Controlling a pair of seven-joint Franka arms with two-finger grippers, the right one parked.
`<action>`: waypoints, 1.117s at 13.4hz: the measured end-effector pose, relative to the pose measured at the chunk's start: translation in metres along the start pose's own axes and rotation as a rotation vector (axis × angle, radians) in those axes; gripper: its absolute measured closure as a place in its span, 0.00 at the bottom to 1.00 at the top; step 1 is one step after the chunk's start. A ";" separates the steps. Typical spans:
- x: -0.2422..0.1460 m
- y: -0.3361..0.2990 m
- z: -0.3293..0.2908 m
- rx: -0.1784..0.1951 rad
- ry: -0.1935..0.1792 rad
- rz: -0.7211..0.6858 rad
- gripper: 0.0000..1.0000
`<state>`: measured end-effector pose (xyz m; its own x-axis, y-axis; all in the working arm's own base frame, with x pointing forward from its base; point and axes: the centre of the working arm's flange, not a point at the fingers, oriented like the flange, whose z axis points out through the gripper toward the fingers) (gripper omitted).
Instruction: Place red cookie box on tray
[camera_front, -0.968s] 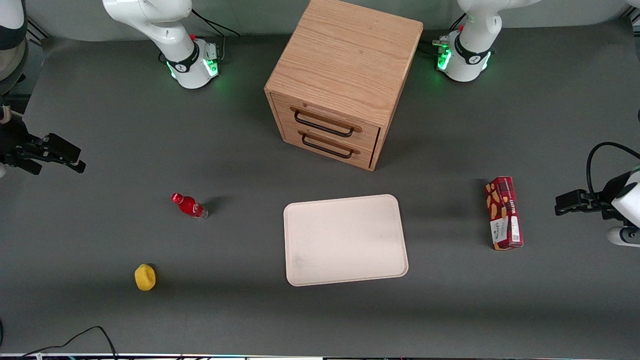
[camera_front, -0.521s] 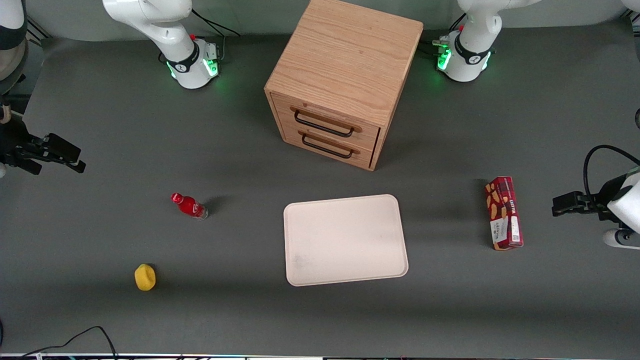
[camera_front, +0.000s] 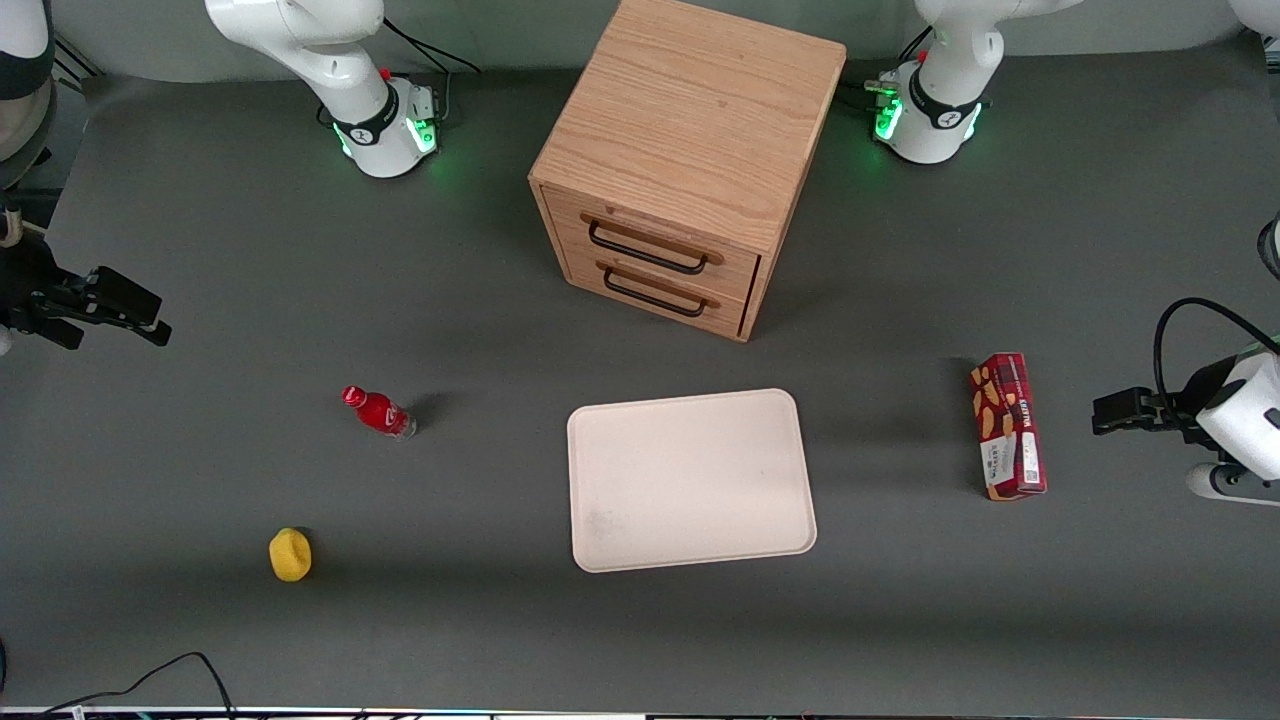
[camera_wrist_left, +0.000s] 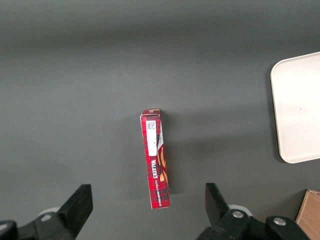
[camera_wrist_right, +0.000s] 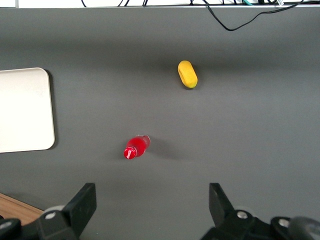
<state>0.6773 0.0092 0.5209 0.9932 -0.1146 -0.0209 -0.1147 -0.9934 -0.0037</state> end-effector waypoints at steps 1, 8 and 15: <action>0.000 -0.001 0.001 0.000 -0.002 -0.002 0.00; 0.000 -0.004 0.017 -0.004 -0.031 -0.005 0.00; -0.001 -0.003 0.026 -0.006 -0.048 -0.003 0.00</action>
<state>0.6756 0.0122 0.4952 0.9914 -0.1112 -0.0684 -0.1114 -0.9938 0.0017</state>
